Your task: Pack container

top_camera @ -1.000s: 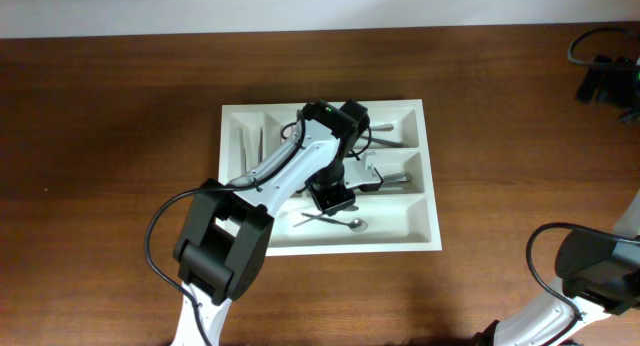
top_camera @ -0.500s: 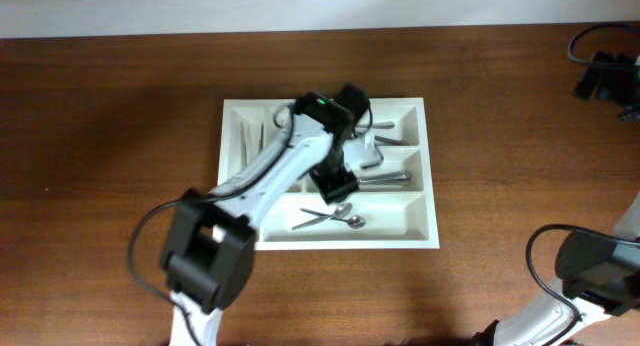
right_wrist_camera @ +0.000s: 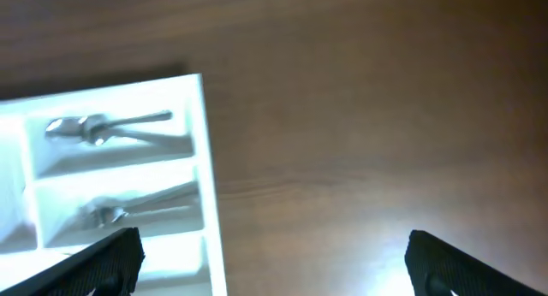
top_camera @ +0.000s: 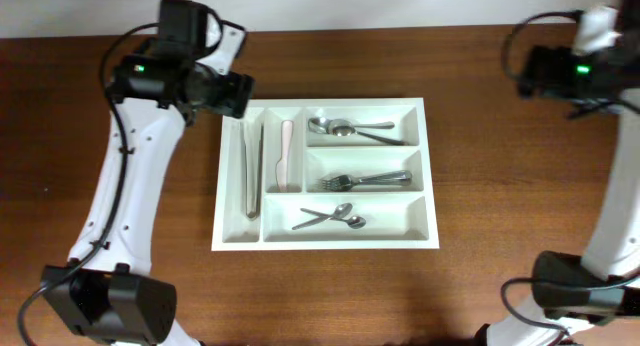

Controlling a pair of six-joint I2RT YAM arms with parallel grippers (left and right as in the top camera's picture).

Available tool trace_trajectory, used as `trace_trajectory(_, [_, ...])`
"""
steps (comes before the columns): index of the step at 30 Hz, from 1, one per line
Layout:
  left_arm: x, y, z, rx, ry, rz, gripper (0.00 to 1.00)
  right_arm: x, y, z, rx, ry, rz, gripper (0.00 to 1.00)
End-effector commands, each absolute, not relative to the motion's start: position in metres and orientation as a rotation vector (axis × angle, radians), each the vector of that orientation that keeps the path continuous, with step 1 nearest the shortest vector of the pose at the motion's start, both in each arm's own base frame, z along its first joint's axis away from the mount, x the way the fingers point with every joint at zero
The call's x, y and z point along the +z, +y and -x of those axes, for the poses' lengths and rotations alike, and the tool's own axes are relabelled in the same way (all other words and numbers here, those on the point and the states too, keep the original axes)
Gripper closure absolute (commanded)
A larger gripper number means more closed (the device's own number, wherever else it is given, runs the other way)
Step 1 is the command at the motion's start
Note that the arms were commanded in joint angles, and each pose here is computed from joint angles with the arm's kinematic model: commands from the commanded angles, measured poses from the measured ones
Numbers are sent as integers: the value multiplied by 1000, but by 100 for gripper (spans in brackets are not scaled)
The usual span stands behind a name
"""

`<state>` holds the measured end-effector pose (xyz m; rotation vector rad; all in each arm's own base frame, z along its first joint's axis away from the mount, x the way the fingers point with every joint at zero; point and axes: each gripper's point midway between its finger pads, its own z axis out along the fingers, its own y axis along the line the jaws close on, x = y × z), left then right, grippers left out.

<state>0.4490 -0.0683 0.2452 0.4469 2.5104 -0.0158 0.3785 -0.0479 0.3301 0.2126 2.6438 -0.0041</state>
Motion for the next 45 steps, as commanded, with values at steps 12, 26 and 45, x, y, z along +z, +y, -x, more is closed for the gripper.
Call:
trace_trajectory(12, [209,-40,-431,45,2647,-308,18,276,-41,-370,-73,2754,-148,1])
trace_trajectory(26, [212,7,-365,55,2686,-39,16,212,-65,-312,-155,2556,-211,1])
trace_trajectory(45, [253,31,-337,167,2515,160,1,263,-59,-313,-229,2287,12,1])
